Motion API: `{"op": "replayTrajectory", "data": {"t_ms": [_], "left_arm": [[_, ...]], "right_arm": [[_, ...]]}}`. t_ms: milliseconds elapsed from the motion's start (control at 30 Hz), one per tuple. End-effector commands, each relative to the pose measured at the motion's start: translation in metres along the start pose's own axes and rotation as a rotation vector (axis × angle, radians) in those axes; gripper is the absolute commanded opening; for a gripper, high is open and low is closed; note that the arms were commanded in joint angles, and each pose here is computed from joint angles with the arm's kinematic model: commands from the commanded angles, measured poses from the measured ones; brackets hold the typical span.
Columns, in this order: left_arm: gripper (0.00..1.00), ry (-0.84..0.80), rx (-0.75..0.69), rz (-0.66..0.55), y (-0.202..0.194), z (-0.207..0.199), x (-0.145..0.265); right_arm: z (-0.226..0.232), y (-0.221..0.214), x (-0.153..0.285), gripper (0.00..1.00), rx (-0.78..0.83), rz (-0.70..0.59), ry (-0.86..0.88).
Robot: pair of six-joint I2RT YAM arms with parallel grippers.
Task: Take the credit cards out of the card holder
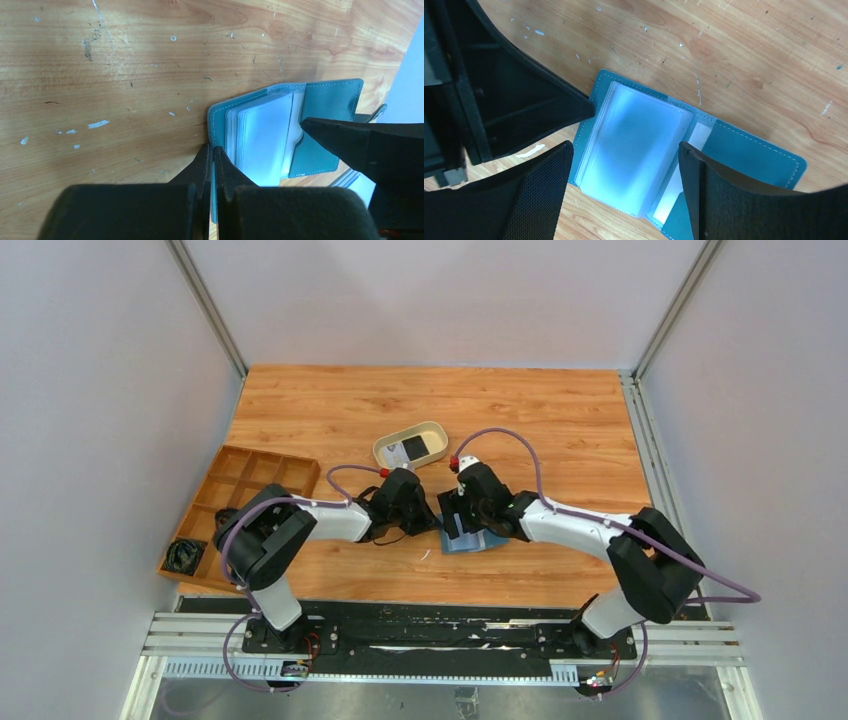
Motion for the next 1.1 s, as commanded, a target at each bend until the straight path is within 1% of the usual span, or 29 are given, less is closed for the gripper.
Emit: {"op": "replayTrajectory", "data": {"t_ms": [0, 167, 333, 467, 633, 767, 1067], "left_arm": [[0.00, 0.047, 0.006, 0.026, -0.006, 0.011, -0.004], [0.00, 0.060, 0.019, 0.016, -0.006, 0.015, -0.002], [0.00, 0.072, 0.029, 0.008, -0.006, 0.017, -0.001], [0.00, 0.081, 0.040, -0.002, -0.005, 0.020, 0.001], [0.00, 0.107, 0.046, -0.010, -0.004, 0.026, 0.004], [0.00, 0.114, 0.045, -0.010, -0.003, 0.027, 0.004], [0.00, 0.105, 0.010, 0.009, -0.001, 0.024, 0.004]], "right_arm": [[0.003, -0.005, -0.006, 0.80, 0.027, 0.027, -0.062], [0.007, -0.010, -0.012, 0.80, 0.048, 0.049, -0.102], [0.008, -0.015, -0.017, 0.80, 0.103, 0.071, -0.173], [0.000, -0.018, -0.016, 0.80, 0.145, 0.082, -0.246], [-0.015, -0.019, -0.010, 0.82, 0.160, 0.064, -0.332], [-0.019, -0.022, -0.010, 0.84, 0.150, 0.069, -0.338], [-0.041, -0.020, -0.009, 0.84, 0.058, 0.056, -0.314]]}}
Point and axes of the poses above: each gripper's point midway between its finger pads, its own x axis back along the fingers, its own z axis along the line the jaws close on, y = z × x, the point moved 4 cm from there along x, back along the fingers, and after that the axes turned 11 degrees about -x, right-handed, at the moved point
